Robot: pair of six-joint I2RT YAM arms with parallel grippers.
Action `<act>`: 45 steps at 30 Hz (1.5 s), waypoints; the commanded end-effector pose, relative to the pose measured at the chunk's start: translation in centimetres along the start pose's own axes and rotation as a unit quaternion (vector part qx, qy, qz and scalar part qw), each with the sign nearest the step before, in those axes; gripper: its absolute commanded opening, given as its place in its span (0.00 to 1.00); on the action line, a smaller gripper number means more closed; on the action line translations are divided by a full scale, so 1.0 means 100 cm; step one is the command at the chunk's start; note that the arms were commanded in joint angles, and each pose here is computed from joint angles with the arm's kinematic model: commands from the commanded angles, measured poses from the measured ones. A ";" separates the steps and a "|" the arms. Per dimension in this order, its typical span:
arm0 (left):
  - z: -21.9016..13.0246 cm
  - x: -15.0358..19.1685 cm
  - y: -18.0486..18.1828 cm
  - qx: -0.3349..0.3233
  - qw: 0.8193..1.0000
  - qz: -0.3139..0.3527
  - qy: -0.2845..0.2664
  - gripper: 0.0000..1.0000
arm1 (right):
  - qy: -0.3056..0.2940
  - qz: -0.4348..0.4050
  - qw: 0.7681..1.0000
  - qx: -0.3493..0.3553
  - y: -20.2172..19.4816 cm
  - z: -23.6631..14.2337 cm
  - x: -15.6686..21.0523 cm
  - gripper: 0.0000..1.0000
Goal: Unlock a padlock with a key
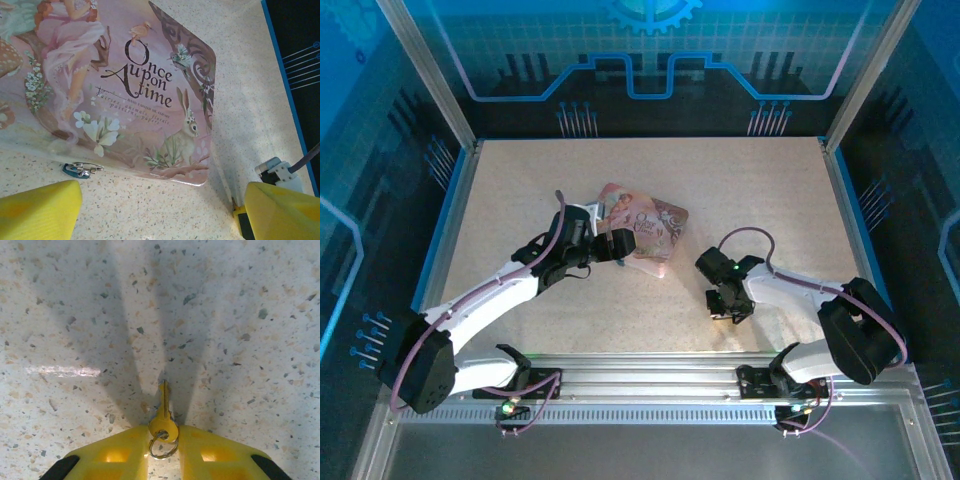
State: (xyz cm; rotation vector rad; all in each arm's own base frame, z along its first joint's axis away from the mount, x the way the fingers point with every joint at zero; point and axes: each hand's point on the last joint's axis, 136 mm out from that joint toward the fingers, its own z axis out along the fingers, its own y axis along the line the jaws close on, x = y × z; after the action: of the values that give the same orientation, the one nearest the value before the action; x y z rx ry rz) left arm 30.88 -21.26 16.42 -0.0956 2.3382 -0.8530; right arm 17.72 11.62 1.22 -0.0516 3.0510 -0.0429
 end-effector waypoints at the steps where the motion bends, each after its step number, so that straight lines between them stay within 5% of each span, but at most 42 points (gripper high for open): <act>1: -0.002 -0.012 -0.012 0.011 1.000 0.001 -0.014 0.86 | 0.013 -0.002 1.000 0.008 -0.002 0.003 0.008 0.20; 20: -0.009 -0.016 -0.016 0.016 1.000 0.003 -0.023 0.86 | -0.001 -0.007 1.000 -0.007 0.000 -0.006 0.006 0.02; 28: -0.019 -0.021 -0.032 0.050 0.998 -0.010 -0.031 0.86 | -0.055 -0.026 0.994 -0.092 0.027 -0.025 -0.010 0.00; 36: -0.024 -0.025 -0.067 0.133 0.990 -0.047 -0.013 0.82 | -0.153 -0.052 0.960 -0.231 0.071 -0.070 -0.038 0.00; 45: -0.021 -0.019 -0.115 0.208 0.975 -0.067 0.029 0.75 | -0.284 -0.110 0.884 -0.355 0.111 -0.143 -0.069 0.00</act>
State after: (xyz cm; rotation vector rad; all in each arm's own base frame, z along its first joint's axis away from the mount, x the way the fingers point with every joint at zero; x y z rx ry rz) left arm 30.16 -26.48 22.83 -0.1197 2.2187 -1.2952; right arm 22.44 21.27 12.82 -0.2794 2.4619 0.7804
